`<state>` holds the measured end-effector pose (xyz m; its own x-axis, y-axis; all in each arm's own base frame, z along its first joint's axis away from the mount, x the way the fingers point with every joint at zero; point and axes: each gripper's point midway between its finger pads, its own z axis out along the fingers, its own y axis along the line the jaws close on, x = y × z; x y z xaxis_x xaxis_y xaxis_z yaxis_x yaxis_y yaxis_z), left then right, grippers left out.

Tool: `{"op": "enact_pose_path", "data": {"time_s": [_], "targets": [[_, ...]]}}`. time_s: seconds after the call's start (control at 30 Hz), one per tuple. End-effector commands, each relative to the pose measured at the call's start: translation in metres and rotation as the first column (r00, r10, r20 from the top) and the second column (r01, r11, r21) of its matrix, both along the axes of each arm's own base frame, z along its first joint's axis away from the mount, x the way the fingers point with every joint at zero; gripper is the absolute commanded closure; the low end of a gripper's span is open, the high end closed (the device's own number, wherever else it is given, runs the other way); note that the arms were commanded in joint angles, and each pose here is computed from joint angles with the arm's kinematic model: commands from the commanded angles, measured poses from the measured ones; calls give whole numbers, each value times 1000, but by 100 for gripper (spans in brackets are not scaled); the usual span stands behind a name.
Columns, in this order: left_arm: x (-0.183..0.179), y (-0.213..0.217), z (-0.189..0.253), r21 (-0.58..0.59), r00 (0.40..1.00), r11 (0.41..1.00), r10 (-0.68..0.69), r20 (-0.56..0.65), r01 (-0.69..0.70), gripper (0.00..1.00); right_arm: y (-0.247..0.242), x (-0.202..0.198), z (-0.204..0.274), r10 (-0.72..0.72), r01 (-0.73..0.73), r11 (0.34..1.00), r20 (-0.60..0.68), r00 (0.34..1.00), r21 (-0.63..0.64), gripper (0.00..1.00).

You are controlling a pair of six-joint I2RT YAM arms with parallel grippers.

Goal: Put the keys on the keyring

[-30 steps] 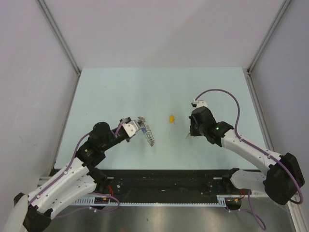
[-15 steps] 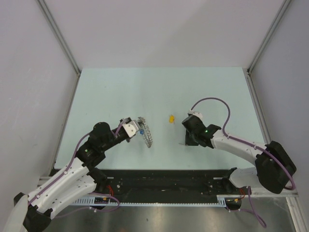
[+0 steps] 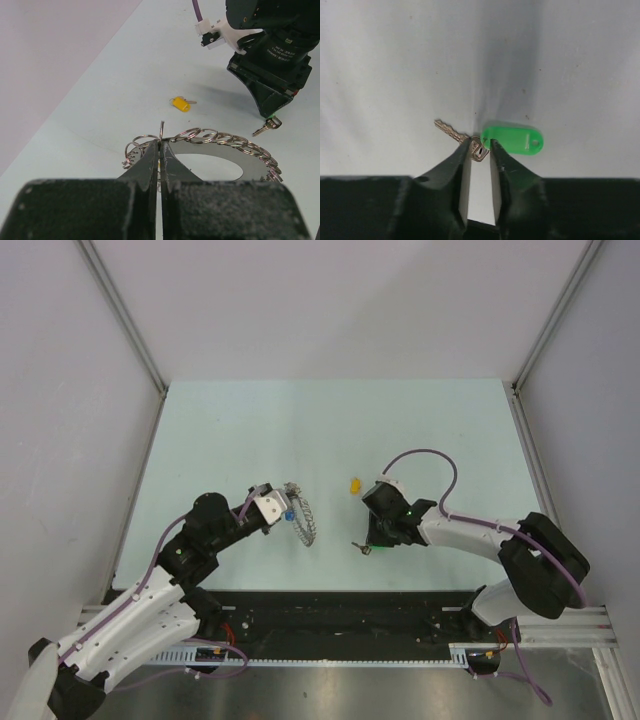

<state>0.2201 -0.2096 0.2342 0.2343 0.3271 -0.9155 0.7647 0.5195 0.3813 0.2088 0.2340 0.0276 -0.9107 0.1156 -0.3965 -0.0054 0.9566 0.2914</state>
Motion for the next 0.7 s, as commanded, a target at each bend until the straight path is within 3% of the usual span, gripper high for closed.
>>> {"op": "enact_pose_path", "data": {"time_s": [0.0,0.17,0.27,0.43,0.67], "targets": [[-1,-3,28,-66,998,998,-7,70,11,100,10,16,28,48,-50,998,74,996,24,68],[-1,-3,30,-69,997,998,-9,73,14,100,-15,21,36,91,-91,996,60,994,-1,53],[-2,-4,30,-70,997,997,-12,72,17,100,-22,24,35,141,-142,990,39,989,16,51],[-2,-4,30,-67,997,998,-14,71,19,99,-22,32,34,176,-178,982,36,984,64,51],[-2,-4,28,-65,998,998,-11,68,16,100,-18,38,20,206,-207,974,16,978,87,60]]}}
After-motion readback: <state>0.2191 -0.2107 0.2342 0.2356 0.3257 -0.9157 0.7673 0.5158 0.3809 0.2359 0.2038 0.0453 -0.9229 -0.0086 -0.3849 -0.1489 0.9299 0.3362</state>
